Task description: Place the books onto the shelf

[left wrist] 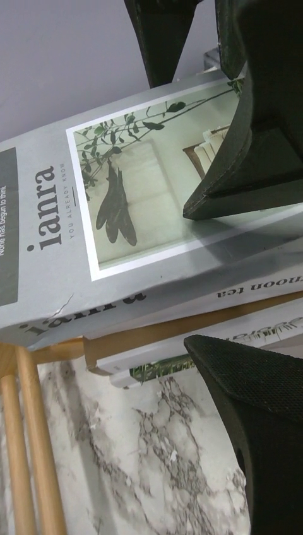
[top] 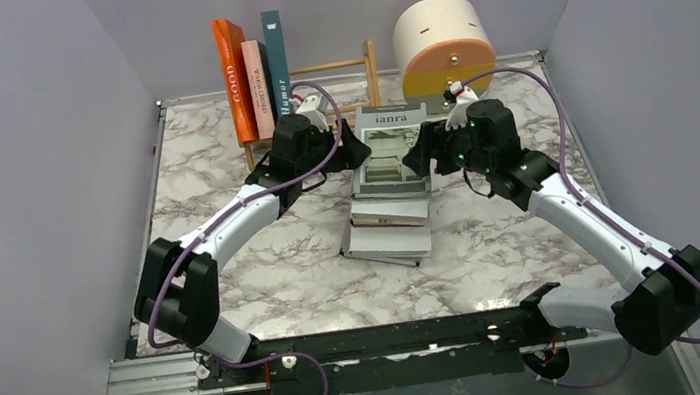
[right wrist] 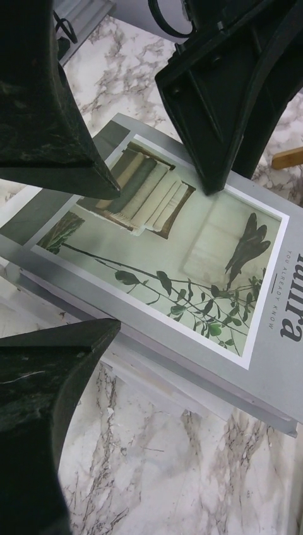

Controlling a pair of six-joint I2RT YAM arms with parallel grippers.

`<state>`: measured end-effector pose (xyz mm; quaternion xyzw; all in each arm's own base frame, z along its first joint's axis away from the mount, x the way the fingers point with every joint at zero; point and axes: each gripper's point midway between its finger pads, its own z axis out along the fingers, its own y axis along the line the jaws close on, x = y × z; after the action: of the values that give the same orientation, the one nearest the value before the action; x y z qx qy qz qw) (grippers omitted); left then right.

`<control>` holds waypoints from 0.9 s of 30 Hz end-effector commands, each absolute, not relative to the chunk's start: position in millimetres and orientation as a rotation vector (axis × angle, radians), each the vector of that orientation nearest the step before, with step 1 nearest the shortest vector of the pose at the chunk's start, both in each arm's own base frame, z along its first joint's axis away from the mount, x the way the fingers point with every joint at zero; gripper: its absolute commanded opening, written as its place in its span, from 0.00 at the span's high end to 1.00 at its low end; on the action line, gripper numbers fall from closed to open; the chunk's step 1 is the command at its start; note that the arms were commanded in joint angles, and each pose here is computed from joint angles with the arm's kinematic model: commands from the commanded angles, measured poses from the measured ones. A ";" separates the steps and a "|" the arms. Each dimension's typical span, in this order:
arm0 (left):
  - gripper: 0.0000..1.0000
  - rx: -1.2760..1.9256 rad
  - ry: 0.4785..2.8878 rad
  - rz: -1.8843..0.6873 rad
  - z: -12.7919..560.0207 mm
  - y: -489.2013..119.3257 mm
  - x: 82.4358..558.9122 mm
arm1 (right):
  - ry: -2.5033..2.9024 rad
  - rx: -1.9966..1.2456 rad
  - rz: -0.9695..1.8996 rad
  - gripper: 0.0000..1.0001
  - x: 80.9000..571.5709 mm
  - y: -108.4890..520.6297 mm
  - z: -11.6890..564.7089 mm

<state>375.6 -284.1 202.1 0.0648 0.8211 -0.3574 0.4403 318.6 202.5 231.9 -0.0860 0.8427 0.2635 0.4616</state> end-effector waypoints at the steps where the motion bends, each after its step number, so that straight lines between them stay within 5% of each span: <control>1: 0.39 0.197 1.998 -1.053 211.6 -298.8 369.3 | 2.061 -0.248 0.705 0.33 317.3 212.4 230.4; 27: 0.38 0.165 2.011 -1.304 190.7 -279.3 370.6 | 2.061 -0.320 0.738 0.39 327.9 227.0 213.9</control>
<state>379.5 -267.3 186.7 0.0376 0.7971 -0.4675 0.3803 325.8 221.7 214.4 -0.1120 0.8416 0.2913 0.4408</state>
